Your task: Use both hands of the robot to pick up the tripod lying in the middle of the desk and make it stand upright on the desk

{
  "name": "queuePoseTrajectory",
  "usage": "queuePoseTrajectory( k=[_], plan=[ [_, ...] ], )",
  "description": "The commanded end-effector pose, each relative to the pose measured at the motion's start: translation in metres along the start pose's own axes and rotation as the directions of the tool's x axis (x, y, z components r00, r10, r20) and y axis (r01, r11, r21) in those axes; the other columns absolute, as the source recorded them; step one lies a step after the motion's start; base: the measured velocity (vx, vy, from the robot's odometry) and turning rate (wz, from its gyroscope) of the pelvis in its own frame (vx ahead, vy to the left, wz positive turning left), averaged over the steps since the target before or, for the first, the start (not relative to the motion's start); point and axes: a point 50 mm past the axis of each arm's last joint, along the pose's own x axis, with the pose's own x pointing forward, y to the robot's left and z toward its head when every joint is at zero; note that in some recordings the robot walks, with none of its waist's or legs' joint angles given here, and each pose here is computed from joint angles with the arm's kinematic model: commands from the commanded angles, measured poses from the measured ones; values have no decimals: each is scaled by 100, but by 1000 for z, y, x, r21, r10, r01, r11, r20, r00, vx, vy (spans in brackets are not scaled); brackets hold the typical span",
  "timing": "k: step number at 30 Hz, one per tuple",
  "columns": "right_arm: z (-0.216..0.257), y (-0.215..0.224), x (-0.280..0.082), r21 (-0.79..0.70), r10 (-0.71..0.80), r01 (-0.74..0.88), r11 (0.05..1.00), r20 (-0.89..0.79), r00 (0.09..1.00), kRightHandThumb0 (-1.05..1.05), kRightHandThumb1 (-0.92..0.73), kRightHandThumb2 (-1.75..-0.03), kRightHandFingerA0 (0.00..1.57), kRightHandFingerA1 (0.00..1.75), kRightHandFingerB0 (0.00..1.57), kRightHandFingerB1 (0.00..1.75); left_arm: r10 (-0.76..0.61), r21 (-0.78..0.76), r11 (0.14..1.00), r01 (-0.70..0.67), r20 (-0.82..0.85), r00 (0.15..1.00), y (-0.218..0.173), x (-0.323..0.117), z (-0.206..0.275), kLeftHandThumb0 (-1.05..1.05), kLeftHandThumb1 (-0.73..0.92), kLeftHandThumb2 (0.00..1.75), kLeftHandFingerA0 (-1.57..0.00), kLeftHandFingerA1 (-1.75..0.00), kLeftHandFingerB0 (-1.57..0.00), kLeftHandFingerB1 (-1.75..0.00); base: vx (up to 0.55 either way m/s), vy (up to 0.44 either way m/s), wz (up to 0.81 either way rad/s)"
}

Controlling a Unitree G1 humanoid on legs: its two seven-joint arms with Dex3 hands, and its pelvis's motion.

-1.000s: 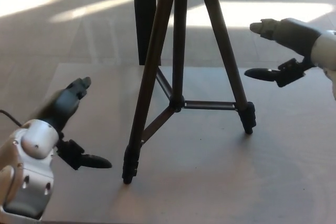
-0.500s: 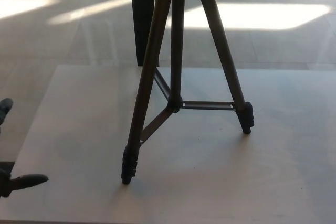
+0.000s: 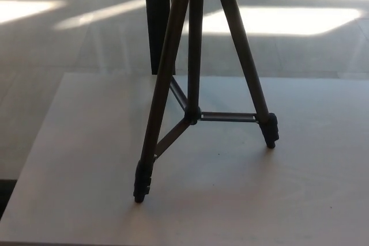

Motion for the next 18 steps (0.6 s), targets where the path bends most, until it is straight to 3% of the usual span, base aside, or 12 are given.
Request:
queuePoseTrajectory(
  k=[1,2,3,4,5,8,9,10,11,12,13,18],
  plan=[
    [-195,2,-86,593,-471,615,519,-402,785,-85,-59,-95,3,48,10,45,439,-705,397,-588,-417,796,79,-86,-168,-104,72,114,0,-53,0,-52,0,0,0],
    [-200,11,-85,624,-469,633,458,-435,769,-70,-71,-62,0,42,12,32,459,-674,378,-635,-460,760,79,-89,-177,-105,76,115,0,-53,0,-49,0,0,0],
    [-203,16,-84,671,-469,626,397,-438,767,-70,-71,-62,0,42,12,32,466,-647,381,-660,-483,742,79,-91,-183,-105,76,115,0,-53,0,-49,0,0,0],
    [-205,28,-82,697,-453,637,328,-476,754,-79,-61,-94,0,23,1,31,457,-579,431,-692,-522,720,80,-95,-193,-105,78,115,0,-52,0,-47,0,0,0],
    [-206,34,-82,707,-444,642,298,-493,749,-79,-61,-94,0,23,1,31,454,-548,452,-703,-538,711,80,-96,-197,-105,78,115,0,-52,0,-47,0,0,0],
    [-217,48,-85,664,-406,663,345,-531,744,-82,-68,-100,0,23,6,22,435,-509,482,-713,-567,699,77,-98,-209,-104,70,111,0,-51,0,-47,0,0,0],
    [-219,53,-86,687,-416,676,265,-551,723,-88,-64,-97,0,22,2,23,413,-478,527,-703,-579,703,71,-99,-214,-95,66,113,0,-56,0,-52,0,0,0],
    [-222,58,-85,647,-381,696,311,-586,715,-91,-71,-106,0,21,8,22,354,-457,588,-667,-596,720,60,-102,-221,-92,63,106,0,-57,0,-51,0,0,0],
    [-225,64,-85,635,-363,695,337,-594,718,-94,-78,-110,0,22,5,20,290,-464,629,-625,-606,741,51,-107,-226,-86,83,65,0,-67,0,-50,0,0,0],
    [-229,72,-86,641,-336,680,355,-591,733,-97,-80,-113,0,20,5,12,217,-471,670,-574,-615,758,45,-113,-229,-87,78,63,0,-73,0,-50,0,0,0],
    [-231,76,-87,632,-304,674,382,-603,738,-95,-79,-114,0,24,0,13,198,-480,674,-561,-614,764,45,-116,-229,-92,59,101,0,-64,-2,-52,0,0,0],
    [-234,84,-87,684,-247,604,410,-554,795,-103,-77,-108,0,19,0,7,219,-467,680,-565,-606,765,46,-114,-230,-98,63,104,-2,-66,-1,-51,0,0,0]
  ],
)
